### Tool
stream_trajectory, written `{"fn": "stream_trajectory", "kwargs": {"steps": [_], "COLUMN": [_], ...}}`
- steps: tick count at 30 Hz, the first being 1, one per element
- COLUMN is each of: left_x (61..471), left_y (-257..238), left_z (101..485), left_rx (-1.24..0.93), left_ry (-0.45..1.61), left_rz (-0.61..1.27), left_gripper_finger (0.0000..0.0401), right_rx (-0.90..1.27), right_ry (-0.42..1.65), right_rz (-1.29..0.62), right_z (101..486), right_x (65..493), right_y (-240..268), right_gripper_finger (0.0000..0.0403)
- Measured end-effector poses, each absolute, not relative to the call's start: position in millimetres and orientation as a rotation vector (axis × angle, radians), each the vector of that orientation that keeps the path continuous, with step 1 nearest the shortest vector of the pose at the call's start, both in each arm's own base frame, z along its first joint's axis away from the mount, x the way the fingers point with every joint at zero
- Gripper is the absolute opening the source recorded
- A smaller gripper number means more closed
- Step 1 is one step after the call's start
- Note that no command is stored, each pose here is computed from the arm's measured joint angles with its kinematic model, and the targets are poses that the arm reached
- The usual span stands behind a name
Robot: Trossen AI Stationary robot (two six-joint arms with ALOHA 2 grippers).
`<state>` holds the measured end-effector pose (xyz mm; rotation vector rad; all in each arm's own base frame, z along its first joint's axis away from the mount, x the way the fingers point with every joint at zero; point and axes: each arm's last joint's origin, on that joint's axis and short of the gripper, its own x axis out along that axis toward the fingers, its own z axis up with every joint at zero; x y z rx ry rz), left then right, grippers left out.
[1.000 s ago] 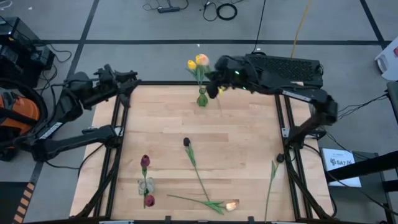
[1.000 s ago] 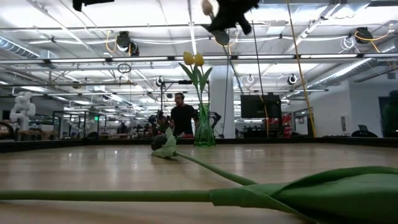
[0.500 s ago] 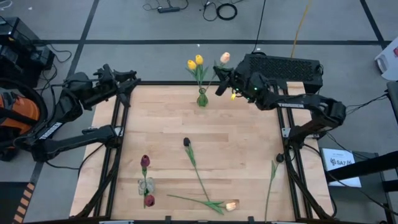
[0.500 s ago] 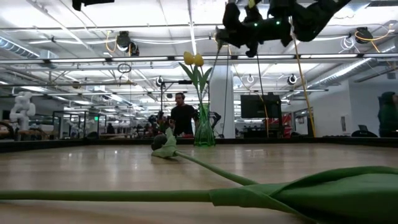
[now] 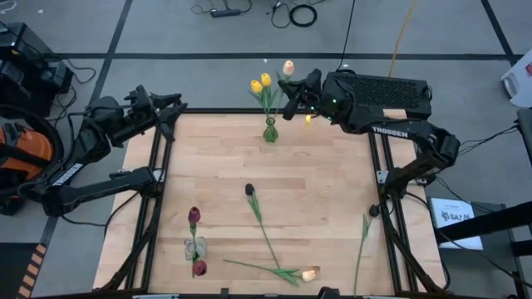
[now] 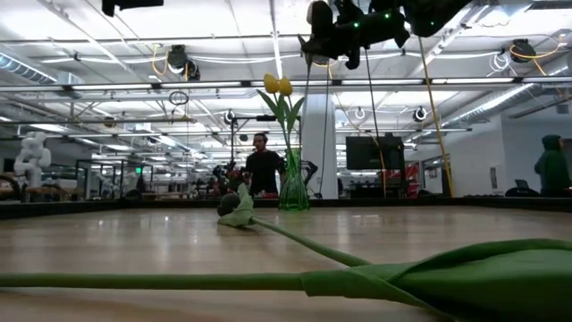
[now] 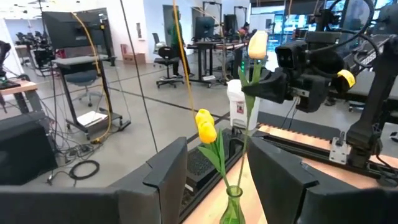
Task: Sort flowers into vase by color
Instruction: Put the top light yellow flower into the green vase
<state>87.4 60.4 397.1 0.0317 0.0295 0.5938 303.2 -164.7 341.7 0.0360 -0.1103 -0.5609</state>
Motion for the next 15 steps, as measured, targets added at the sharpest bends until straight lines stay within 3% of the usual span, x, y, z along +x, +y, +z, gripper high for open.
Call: {"fn": "stream_trajectory", "kwargs": {"steps": [15], "left_x": [89], "left_y": [62], "left_z": [396], "left_rx": [0.027], "left_ry": [0.042], "left_rz": [0.613], "left_gripper_finger": [0.0176], "right_rx": [0.009], "right_ry": [-0.063], "right_rz": [-0.564], "right_z": [335], "right_x": [307], "right_y": [-168], "right_gripper_finger": [0.0002]}}
